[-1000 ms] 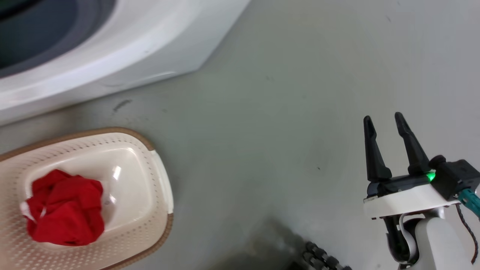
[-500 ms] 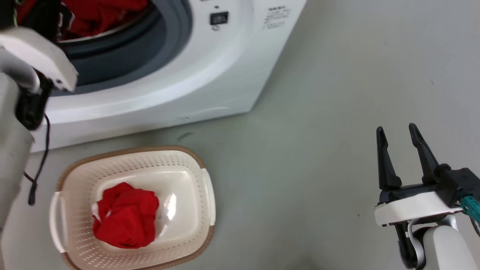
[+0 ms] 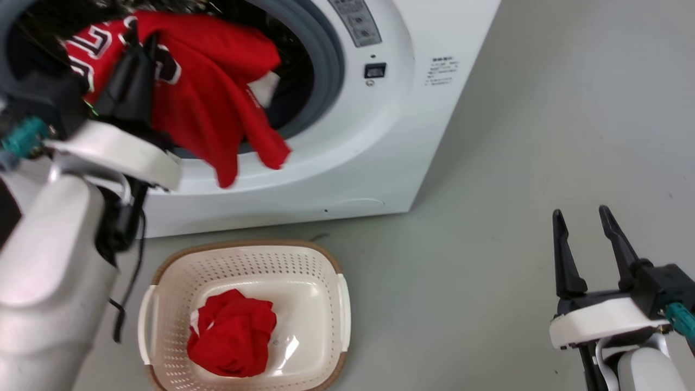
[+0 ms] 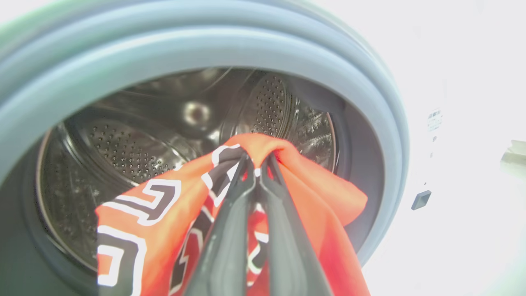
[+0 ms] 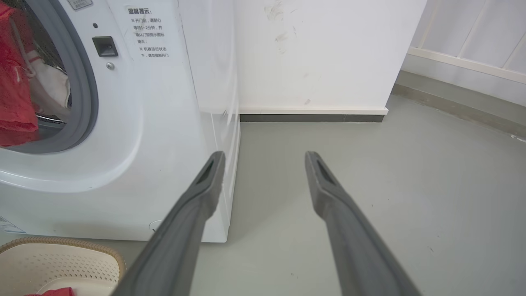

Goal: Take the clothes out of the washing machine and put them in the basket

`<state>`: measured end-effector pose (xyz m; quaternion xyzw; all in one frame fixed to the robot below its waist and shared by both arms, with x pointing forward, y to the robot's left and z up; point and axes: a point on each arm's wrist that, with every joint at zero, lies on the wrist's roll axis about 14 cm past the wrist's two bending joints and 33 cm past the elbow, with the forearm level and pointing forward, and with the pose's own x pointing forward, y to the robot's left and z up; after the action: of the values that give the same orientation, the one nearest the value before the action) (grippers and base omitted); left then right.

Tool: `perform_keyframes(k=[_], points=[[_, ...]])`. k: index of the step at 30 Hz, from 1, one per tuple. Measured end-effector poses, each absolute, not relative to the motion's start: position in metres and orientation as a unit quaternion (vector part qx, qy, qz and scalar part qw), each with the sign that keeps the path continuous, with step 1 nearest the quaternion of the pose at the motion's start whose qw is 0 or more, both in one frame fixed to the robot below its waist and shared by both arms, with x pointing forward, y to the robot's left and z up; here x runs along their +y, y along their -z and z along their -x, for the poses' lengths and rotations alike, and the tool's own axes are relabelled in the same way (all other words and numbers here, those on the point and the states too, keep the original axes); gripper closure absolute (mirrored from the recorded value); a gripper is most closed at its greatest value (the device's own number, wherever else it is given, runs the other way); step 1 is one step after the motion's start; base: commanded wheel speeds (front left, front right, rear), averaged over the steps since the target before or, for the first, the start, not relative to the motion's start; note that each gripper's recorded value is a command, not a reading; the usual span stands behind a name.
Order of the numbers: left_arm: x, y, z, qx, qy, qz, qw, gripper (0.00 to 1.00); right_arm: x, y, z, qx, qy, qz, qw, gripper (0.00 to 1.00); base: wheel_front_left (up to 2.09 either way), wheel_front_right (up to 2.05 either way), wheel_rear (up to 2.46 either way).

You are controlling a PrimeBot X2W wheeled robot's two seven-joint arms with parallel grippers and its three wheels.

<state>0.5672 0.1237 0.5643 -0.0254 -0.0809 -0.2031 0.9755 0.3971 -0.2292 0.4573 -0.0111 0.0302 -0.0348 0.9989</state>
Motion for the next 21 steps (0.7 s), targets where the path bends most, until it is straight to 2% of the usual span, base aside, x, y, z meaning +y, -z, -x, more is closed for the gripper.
perform_keyframes(k=[5,12,21], points=[[0.118,-0.588,-0.527,-0.122,0.217,0.027,0.968,1.0,-0.222,-0.462,-0.394,0.024,0.024,0.01,0.999,0.0,0.0,0.0,0.0],[0.11,-0.586,-0.478,-0.122,0.236,0.041,0.963,1.0,-0.209,-0.472,-0.396,0.008,0.005,0.007,1.0,0.0,0.0,0.0,0.0],[0.087,-0.521,-0.447,-0.013,0.278,0.055,0.959,1.0,-0.204,-0.461,-0.402,0.022,-0.002,0.009,1.0,0.0,0.0,0.0,0.0]])
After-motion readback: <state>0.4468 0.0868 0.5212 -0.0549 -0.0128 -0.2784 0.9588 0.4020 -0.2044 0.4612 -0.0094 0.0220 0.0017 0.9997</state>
